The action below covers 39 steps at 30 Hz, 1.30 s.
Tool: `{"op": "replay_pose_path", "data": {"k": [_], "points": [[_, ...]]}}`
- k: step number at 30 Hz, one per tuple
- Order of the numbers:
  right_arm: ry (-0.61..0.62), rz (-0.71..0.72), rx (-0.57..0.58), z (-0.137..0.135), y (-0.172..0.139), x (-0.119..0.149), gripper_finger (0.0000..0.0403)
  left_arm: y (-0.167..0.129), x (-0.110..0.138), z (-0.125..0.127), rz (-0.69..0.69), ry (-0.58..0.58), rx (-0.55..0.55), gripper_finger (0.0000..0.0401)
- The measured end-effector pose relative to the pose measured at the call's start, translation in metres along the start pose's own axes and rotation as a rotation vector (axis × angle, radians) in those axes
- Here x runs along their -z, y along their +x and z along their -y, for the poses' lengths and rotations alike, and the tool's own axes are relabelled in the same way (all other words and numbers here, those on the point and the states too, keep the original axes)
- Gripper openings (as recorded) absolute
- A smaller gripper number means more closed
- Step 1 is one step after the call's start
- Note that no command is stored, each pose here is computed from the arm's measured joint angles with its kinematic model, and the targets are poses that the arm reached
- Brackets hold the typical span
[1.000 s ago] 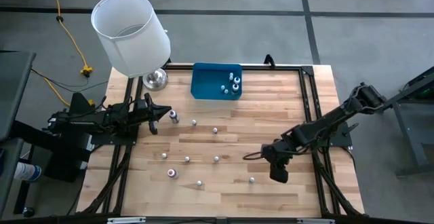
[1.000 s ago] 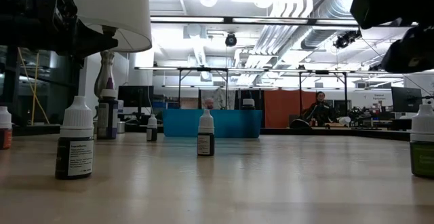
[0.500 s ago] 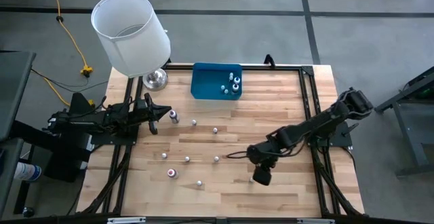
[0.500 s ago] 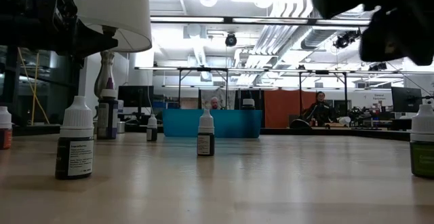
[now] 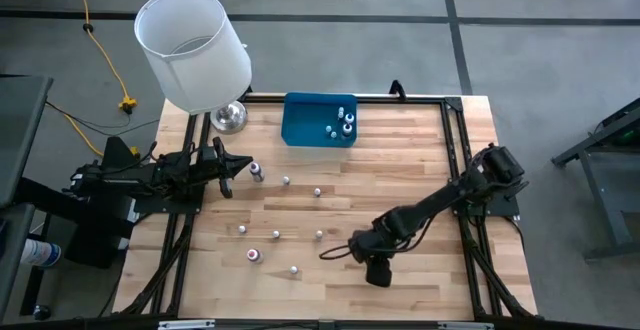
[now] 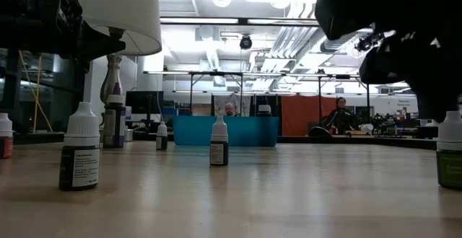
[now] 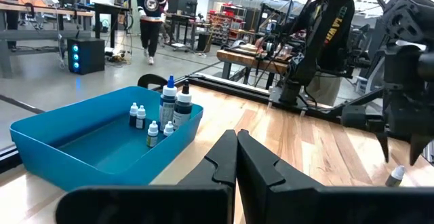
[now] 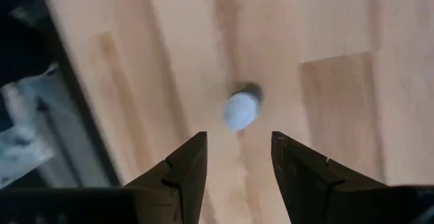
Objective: Pick & Place food coloring
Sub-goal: Put the small green food coloring bottle into the blue bin
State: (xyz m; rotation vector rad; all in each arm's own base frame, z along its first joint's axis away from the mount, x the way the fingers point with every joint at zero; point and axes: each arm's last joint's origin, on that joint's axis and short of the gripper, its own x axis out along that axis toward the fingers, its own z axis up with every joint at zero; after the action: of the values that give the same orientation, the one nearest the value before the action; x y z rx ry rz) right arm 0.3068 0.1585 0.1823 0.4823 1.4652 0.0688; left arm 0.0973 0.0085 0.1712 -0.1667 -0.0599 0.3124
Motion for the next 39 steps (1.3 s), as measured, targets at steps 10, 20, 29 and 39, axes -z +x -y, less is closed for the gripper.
{"op": "replay_pose_path", "data": {"k": [10, 20, 29, 39], "points": [[-0.059, 0.065, 0.062, -0.012, 0.004, 0.01, 0.0154, 0.0, 0.0, 0.0, 0.0, 0.0, 0.0, 0.0], [-0.157, 0.154, 0.138, -0.025, 0.009, 0.022, 0.0154, 0.0, 0.0, 0.0, 0.0, 0.0, 0.0, 0.0], [-0.224, 0.185, 0.184, -0.025, 0.012, 0.026, 0.0154, 0.0, 0.0, 0.0, 0.0, 0.0, 0.0, 0.0], [-0.287, 0.188, 0.173, -0.025, 0.015, 0.026, 0.0154, 0.0, 0.0, 0.0, 0.0, 0.0, 0.0, 0.0]]}}
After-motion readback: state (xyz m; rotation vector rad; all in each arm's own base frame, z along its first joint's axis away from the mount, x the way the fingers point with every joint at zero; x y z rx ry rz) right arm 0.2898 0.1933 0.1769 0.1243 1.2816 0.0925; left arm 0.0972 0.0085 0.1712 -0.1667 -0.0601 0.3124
